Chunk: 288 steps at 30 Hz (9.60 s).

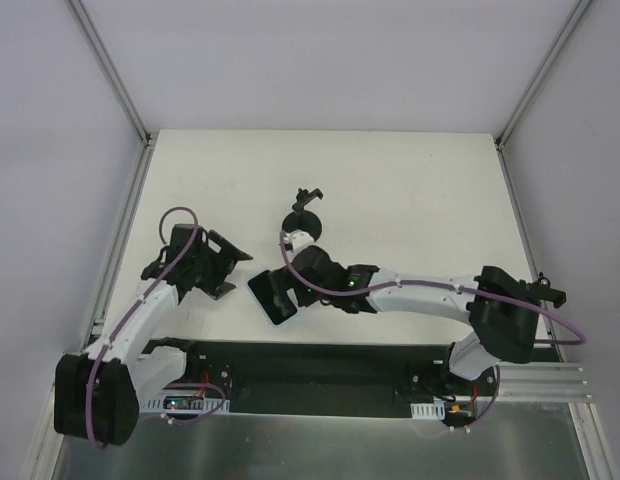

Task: Place the phone on the phone stand

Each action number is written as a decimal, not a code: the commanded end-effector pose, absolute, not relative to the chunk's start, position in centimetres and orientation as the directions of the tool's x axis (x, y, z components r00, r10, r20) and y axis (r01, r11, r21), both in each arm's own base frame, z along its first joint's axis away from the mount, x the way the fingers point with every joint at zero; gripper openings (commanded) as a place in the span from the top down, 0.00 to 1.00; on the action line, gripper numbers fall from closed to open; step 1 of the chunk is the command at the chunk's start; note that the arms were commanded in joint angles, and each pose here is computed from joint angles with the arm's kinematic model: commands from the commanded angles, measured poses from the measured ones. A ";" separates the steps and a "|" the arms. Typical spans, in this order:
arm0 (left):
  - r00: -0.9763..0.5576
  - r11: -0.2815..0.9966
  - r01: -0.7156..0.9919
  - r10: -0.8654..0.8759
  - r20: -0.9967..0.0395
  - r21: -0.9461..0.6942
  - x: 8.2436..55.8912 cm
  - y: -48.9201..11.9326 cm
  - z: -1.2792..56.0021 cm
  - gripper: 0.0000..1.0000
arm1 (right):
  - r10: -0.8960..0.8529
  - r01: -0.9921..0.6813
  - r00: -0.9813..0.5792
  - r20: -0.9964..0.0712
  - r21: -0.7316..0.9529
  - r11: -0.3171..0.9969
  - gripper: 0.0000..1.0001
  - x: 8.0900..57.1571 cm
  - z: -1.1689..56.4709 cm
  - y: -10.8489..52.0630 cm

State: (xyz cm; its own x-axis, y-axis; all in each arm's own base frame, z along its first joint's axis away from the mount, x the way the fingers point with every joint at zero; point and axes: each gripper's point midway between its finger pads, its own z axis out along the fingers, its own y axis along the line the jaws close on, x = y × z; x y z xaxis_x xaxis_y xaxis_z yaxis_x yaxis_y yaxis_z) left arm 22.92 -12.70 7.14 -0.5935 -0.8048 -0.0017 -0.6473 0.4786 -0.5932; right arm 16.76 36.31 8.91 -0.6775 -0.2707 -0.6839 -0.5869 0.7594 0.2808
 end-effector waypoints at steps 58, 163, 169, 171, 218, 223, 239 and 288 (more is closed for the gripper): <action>-0.654 0.586 -0.620 -0.754 -0.071 -0.522 24.2 -7.2 8.2 0.06 | -0.654 -0.698 -0.593 -0.470 -0.106 0.708 0.48 18.9 1.1 40.5; -0.571 -0.102 0.806 0.120 -0.812 -0.582 11.6 -34.0 32.2 1.00 | 0.106 -0.828 -0.560 -0.822 0.559 -0.038 0.69 10.1 22.7 31.4; -0.404 0.427 0.833 0.034 -0.914 -0.353 18.5 -29.6 33.1 1.00 | 0.078 -0.787 -0.516 -0.853 0.508 0.350 0.04 14.8 19.9 29.2; -0.358 0.550 0.780 0.002 -0.934 -0.298 19.7 -27.2 34.3 1.00 | 0.062 -0.747 -0.505 -0.861 0.472 0.468 0.03 16.2 19.2 27.7; -0.188 0.732 0.647 -0.115 -0.975 -0.211 16.9 -17.1 34.8 1.00 | -0.343 -0.741 -0.302 -0.889 -0.007 0.671 0.68 38.9 22.7 32.8; -0.210 0.721 0.657 -0.106 -0.972 -0.220 17.0 -17.8 34.2 1.00 | -0.357 -0.757 -0.294 -0.887 -0.012 0.653 0.84 38.9 22.7 33.1; -0.110 0.354 0.927 -0.053 -0.992 -0.122 16.1 -27.1 35.5 1.00 | -0.280 -0.691 -0.424 -0.861 0.107 0.715 0.99 30.8 22.2 31.7; 0.181 -0.135 0.976 0.080 -0.980 0.170 25.6 -31.4 29.0 1.00 | -0.264 -0.827 -0.380 -0.886 0.198 0.526 0.99 27.9 22.0 32.6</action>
